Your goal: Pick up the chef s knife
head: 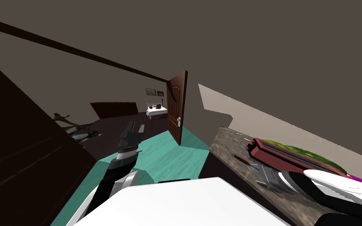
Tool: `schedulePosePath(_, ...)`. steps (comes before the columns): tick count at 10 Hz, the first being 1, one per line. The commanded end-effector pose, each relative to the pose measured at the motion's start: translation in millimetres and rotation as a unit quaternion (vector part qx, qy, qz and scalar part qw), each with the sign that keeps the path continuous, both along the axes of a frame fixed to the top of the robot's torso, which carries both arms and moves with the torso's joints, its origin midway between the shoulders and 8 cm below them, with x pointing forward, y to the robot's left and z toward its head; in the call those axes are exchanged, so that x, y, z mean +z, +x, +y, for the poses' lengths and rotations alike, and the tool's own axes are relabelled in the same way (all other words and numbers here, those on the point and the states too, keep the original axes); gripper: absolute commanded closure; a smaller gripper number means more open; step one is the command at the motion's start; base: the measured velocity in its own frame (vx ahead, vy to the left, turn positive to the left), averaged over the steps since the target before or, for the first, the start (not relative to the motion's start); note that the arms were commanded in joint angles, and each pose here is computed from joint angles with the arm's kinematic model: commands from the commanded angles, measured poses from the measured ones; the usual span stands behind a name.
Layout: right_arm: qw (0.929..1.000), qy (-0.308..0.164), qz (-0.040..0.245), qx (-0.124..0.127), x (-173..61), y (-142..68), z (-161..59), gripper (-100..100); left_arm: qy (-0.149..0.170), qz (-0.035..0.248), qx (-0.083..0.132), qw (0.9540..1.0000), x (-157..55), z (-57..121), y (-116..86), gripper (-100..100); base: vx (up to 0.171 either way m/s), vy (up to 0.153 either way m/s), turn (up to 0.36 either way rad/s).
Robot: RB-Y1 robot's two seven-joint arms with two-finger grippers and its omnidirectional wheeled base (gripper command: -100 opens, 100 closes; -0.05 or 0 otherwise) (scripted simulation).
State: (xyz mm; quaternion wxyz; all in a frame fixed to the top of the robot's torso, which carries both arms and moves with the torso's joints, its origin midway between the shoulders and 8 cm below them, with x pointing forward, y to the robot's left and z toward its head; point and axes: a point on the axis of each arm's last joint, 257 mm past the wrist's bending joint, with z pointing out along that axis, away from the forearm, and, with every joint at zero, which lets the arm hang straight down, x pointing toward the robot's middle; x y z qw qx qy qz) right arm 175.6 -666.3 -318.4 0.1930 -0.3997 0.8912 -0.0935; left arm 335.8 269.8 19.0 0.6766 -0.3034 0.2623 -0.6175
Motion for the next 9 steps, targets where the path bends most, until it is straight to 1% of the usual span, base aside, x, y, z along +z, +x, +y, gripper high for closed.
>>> schedulePosePath(1, 0.9988, -0.029, 0.040, -0.001, 0.7, -26.5, -21.8, -100, 0.000, 0.000, 0.000, 1.0000, 0.0, 0.0, 0.0, 0, 0.287, 0.021, -0.043)
schedulePosePath(3, 0.9949, -0.056, 0.084, -0.004, 0.5, -60.8, -43.9, -100, 0.000, 0.000, 0.000, 1.0000, 0.0, 0.0, 0.0, 0, 0.291, 0.071, -0.035)
schedulePosePath(4, 0.9925, -0.066, 0.102, -0.006, 0.7, -75.7, -52.1, -100, 0.000, 0.000, 0.000, 1.0000, 0.0, 0.0, 0.0, 0, 0.266, -0.007, -0.058)
schedulePosePath(5, 0.9929, -0.066, 0.099, -0.005, 1.4, -71.6, -51.8, -100, 0.000, 0.000, 0.000, 1.0000, 0.0, 0.0, 0.0, 0, 0.158, -0.025, 0.000)
schedulePosePath(6, 0.9925, -0.066, 0.102, -0.006, 0.7, -75.7, -52.1, -100, 0.000, 0.000, 0.000, 1.0000, 0.1, 0.0, 0.0, 0, 0.039, -0.014, 0.019)
schedulePosePath(7, 0.9870, -0.083, 0.137, -0.011, 1.8, -104.9, -66.7, -100, 0.000, 0.000, 0.000, 1.0000, 0.1, 0.0, 0.0, 0, 0.133, -0.029, -0.058)
schedulePosePath(8, 0.9870, -0.083, 0.137, -0.011, 1.8, -104.9, -66.7, -100, 0.000, 0.000, 0.000, 1.0000, 0.0, 0.0, 0.0, 0, 0.189, 0.007, -0.042)
schedulePosePath(9, 0.9880, -0.081, 0.131, -0.010, -1.5, -98.8, -62.0, -100, 0.000, 0.000, 0.000, 1.0000, 0.0, 0.0, 0.0, 0, 0.077, 0.014, -0.006)
